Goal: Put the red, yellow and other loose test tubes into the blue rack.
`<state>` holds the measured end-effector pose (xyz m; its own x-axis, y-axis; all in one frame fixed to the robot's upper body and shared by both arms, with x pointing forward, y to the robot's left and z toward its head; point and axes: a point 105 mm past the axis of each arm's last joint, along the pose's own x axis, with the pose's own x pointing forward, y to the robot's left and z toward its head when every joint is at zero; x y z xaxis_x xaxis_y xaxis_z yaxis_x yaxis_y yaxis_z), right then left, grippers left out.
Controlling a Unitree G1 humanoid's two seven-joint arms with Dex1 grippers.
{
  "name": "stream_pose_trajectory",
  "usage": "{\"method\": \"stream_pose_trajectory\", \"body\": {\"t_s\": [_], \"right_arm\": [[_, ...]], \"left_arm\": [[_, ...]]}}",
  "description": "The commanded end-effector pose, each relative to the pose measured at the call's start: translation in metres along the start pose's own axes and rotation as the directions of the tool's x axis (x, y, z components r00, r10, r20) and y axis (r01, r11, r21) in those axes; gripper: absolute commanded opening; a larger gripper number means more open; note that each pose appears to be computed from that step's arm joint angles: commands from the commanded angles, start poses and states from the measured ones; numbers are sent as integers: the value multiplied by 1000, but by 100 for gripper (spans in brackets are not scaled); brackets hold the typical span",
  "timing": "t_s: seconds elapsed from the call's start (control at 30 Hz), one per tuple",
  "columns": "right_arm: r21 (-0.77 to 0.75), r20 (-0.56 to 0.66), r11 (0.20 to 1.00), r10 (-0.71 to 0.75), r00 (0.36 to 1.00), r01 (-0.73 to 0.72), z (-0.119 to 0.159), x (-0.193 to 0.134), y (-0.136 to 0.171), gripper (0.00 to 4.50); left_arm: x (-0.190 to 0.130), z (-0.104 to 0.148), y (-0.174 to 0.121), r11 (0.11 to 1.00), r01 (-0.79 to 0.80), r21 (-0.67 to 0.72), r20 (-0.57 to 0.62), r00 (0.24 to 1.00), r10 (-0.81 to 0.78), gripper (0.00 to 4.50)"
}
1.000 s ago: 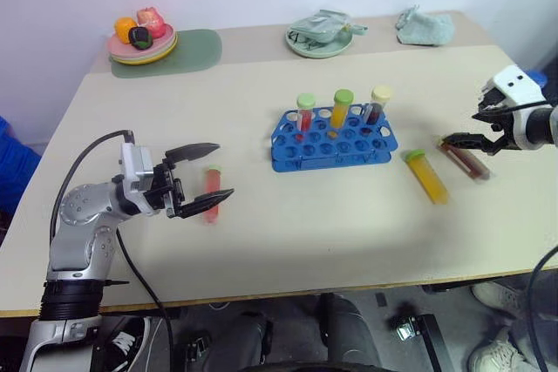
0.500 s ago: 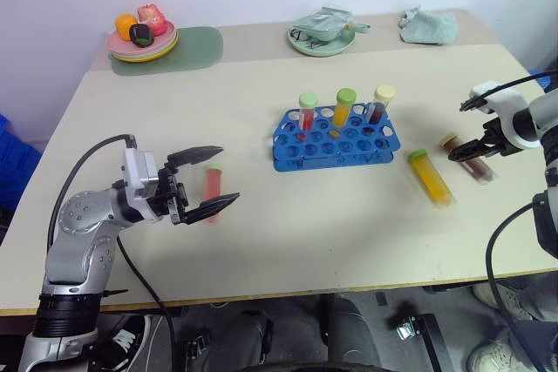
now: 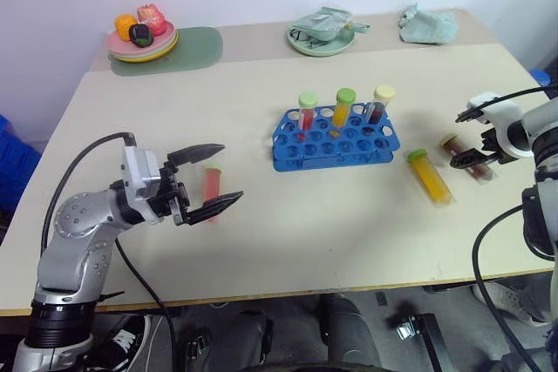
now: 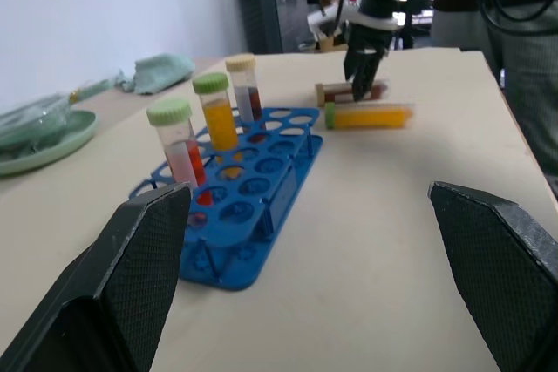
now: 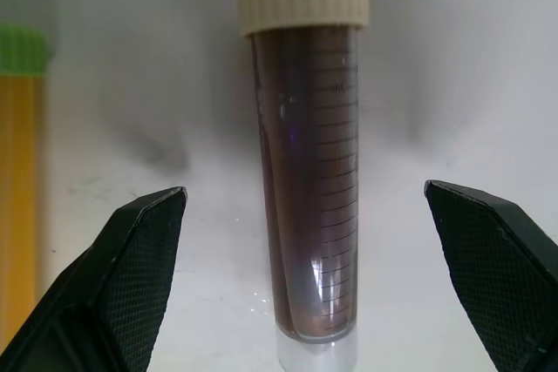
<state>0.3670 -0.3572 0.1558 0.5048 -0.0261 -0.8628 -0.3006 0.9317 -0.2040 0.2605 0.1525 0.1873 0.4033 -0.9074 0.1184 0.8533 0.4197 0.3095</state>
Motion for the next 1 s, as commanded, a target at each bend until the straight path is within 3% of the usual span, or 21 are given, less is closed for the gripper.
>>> {"method": "stream_pose_trajectory", "body": {"t_s": [0.03,0.1,0.2,0.37,0.83,1.0], "right_arm": [[23,30,1000,-2,1000,2,2,-3,-3,450],[26,33,1000,12,999,-13,2,-2,-1,450],[51,38,998,34,999,-36,1,0,2,370],[58,28,998,35,999,-37,-3,2,3,131],[-21,44,999,43,998,-42,7,-9,0,131],[-41,191,997,77,979,-70,27,-18,1,131]], "left_arm": [[1,12,1,999,2,44,18,1000,-3,445],[2,13,0,999,2,45,19,1000,-3,445],[2,14,1,999,1,46,16,1000,-2,450],[1,14,1,999,-1,46,12,1000,0,450],[0,12,3,999,6,48,12,1000,-6,450],[-1,11,5,999,8,49,6,1000,-9,450]]}}
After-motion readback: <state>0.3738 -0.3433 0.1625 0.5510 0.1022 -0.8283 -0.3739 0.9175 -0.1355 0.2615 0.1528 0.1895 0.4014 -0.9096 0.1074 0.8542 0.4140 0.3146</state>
